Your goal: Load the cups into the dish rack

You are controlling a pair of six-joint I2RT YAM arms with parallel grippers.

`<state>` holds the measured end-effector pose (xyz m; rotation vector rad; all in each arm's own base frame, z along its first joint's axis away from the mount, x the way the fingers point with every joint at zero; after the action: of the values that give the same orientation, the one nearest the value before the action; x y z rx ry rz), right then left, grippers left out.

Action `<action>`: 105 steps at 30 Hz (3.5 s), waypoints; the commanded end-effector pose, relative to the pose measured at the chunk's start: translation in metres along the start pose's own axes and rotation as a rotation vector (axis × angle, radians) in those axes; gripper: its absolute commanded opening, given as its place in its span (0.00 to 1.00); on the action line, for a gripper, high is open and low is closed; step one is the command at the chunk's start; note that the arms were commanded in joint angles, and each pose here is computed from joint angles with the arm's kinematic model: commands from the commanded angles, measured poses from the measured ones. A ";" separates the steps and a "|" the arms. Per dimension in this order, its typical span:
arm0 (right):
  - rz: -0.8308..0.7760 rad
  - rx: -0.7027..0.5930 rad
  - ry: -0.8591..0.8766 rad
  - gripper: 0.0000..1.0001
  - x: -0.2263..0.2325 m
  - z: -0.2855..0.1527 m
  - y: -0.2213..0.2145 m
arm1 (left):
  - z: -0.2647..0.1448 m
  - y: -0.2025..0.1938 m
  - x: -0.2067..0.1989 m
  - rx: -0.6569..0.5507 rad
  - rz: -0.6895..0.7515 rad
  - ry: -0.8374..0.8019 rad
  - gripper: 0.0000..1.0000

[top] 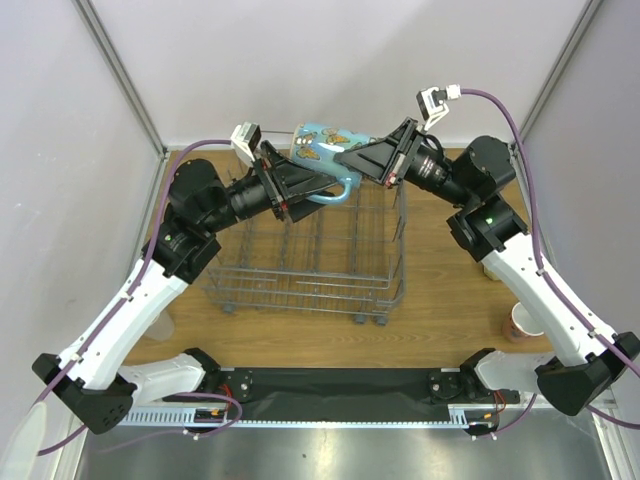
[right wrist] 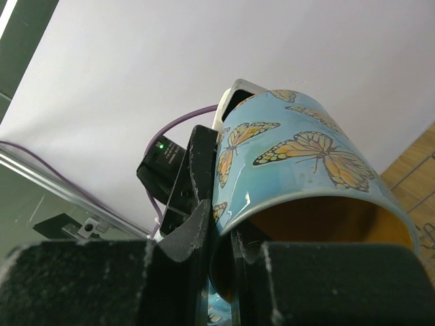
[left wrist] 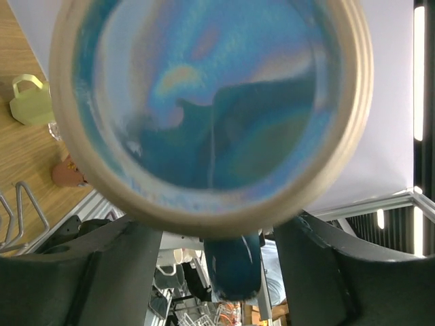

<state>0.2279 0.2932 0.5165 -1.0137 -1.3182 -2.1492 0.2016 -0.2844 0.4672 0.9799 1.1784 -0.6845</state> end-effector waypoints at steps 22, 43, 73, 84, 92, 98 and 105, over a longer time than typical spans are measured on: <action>-0.070 -0.037 0.161 0.00 0.061 -0.002 -0.006 | -0.015 0.003 -0.007 0.000 -0.010 -0.056 0.14; 0.010 0.094 -0.516 0.99 -0.051 -0.086 -0.041 | -0.047 0.071 0.039 -0.257 0.311 0.376 0.00; -0.398 0.136 -1.077 1.00 -0.059 -0.211 0.023 | -0.016 0.274 0.210 -0.603 0.745 1.277 0.00; -0.444 0.115 -1.148 1.00 -0.065 -0.221 0.039 | -0.016 0.292 0.260 -0.589 0.694 1.314 0.00; -0.426 0.095 -1.160 1.00 -0.067 -0.224 0.042 | -0.023 0.297 0.296 -0.552 0.627 1.315 0.00; -0.406 0.077 -1.167 1.00 -0.070 -0.226 0.046 | -0.025 0.294 0.309 -0.539 0.624 1.334 0.00; -0.382 0.075 -1.159 1.00 -0.075 -0.223 0.048 | -0.033 0.281 0.339 -0.505 0.577 1.384 0.00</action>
<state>0.2250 0.0693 0.4166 -2.3165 -2.1798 -1.6174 0.5023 -0.1134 0.1840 1.4103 2.0078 0.8730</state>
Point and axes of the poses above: each gripper's point midway between its finger pads, its own z axis out along the fingers, its own x axis along the line the jaws close on, y = z × x, the point moved 1 cm from there along -z, back along the fingers
